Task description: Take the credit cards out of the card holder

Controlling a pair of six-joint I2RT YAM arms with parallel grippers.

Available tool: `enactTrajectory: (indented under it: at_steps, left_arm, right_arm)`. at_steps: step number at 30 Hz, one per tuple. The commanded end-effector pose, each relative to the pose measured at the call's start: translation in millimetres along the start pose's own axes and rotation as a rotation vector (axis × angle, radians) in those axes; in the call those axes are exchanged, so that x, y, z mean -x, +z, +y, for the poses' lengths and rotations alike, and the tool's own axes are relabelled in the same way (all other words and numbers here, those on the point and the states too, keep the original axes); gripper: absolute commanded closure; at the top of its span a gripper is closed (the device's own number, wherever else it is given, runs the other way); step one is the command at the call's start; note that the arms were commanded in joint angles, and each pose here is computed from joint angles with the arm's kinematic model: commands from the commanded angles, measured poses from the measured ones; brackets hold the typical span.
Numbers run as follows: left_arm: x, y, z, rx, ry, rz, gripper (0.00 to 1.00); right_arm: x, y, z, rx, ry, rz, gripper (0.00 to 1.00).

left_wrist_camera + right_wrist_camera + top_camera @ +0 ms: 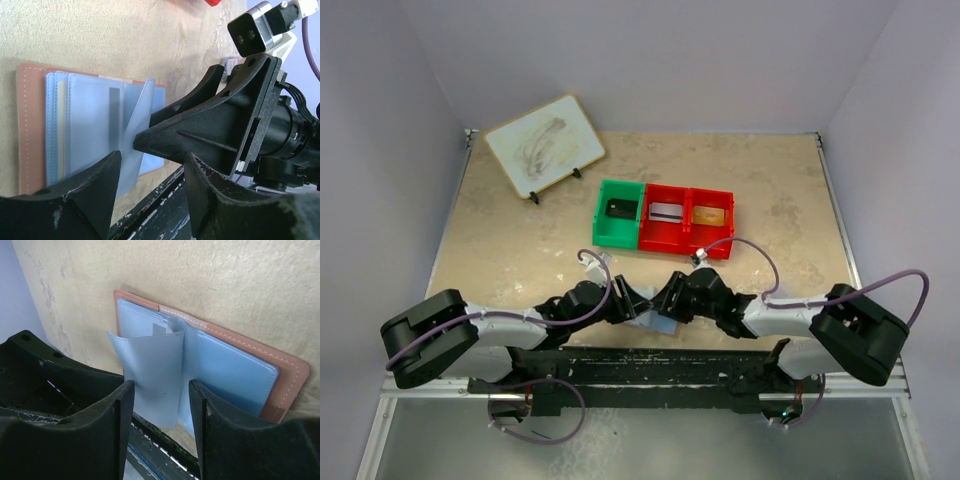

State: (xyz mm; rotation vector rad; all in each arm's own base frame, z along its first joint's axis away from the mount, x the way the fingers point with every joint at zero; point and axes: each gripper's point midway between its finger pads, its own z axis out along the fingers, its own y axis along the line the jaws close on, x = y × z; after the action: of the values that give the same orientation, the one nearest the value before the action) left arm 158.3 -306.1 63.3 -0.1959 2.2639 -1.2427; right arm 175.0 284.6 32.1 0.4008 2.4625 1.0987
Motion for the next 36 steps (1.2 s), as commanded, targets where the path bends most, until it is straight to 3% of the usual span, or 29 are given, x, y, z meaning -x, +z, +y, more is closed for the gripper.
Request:
enactTrajectory:
  at_steps: [1,9,16,27,31,36]
  left_arm:
    - [-24,-4,-7,-0.039,0.021,0.117,0.51]
    - [-27,1,-9,-0.049,0.037,0.132,0.55]
    - [-19,8,-21,-0.08,0.055,0.102,0.56]
    - [-27,37,-43,-0.047,0.199,0.157,0.55]
    - [-49,45,-40,-0.027,0.231,0.221,0.53]
    - [-53,45,-27,0.031,0.232,0.189,0.52]
  right_arm:
    - [29,-6,2,-0.014,0.023,-0.137,0.48]
    - [40,-18,11,-0.001,0.007,-0.182,0.41]
    - [50,-21,6,-0.135,-0.033,-0.192,0.41]
    - [93,-64,1,-0.241,-0.082,-0.389,0.35]
    - [104,-76,2,-0.233,-0.087,-0.417,0.35]
    - [101,-84,19,-0.123,-0.106,-0.395,0.36]
